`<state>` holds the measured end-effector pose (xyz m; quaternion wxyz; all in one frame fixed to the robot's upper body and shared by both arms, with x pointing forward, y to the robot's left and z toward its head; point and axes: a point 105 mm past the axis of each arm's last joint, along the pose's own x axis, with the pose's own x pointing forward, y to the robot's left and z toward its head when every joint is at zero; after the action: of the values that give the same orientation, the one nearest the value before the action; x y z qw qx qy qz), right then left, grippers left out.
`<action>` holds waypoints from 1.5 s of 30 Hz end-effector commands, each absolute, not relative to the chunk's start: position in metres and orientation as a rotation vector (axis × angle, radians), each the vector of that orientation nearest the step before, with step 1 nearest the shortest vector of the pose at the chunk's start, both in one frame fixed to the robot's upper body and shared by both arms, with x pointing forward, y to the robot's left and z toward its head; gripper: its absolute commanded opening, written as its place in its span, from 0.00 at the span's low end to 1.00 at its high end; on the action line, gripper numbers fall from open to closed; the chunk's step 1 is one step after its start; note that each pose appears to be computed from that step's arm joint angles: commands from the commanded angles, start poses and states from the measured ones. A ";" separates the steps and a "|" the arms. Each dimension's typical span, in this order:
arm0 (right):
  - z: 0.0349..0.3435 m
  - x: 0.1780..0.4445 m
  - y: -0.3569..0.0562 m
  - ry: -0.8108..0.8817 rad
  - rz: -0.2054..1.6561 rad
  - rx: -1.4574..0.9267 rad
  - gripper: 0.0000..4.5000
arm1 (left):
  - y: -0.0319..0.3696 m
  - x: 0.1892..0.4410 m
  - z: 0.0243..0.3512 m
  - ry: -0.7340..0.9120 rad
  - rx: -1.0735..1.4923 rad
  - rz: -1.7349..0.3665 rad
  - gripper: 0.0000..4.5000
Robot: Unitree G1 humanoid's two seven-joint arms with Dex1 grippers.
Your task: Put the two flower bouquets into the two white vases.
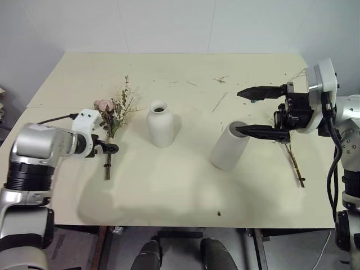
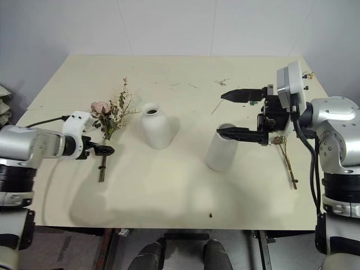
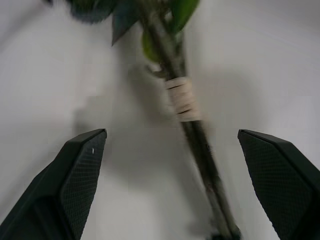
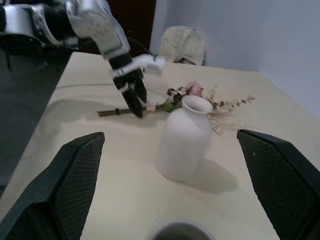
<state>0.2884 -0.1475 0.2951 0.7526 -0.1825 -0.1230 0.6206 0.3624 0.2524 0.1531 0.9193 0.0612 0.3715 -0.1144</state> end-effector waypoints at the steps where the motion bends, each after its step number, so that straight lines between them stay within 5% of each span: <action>1: 0.307 0.277 -0.150 -0.321 1.342 -0.419 1.00 | 0.254 0.360 0.144 0.797 0.126 -0.246 1.00; 3: 0.304 0.276 -0.152 -0.313 1.341 -0.411 1.00 | 0.257 0.360 0.143 0.803 0.118 -0.245 1.00; 18: 0.293 0.285 -0.163 -0.284 1.295 -0.407 1.00 | 0.279 0.378 0.174 0.640 0.126 -0.189 0.02; 26: 0.297 0.290 -0.171 -0.289 1.237 -0.410 1.00 | 0.260 0.411 0.233 0.124 -0.184 -0.259 0.02; 29: 0.296 0.293 -0.174 -0.290 1.204 -0.392 1.00 | 0.217 0.391 0.321 -0.416 -0.313 -0.556 0.02; 32: 0.294 0.295 -0.176 -0.289 1.190 -0.379 1.00 | 0.196 0.376 0.353 -0.602 -0.383 -0.727 0.02; 38: 0.294 0.297 -0.179 -0.289 1.161 -0.368 1.00 | 0.160 0.362 0.379 -0.715 -0.416 -0.978 0.02; 45: 0.293 0.294 -0.180 -0.297 1.128 -0.358 1.00 | 0.128 0.375 0.357 -0.640 -0.389 -1.093 0.02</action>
<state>0.3030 -0.1784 0.2761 0.8221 -0.1553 -0.1032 0.5379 0.3821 0.1315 0.3473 0.8001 -0.2073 -0.2734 -0.4921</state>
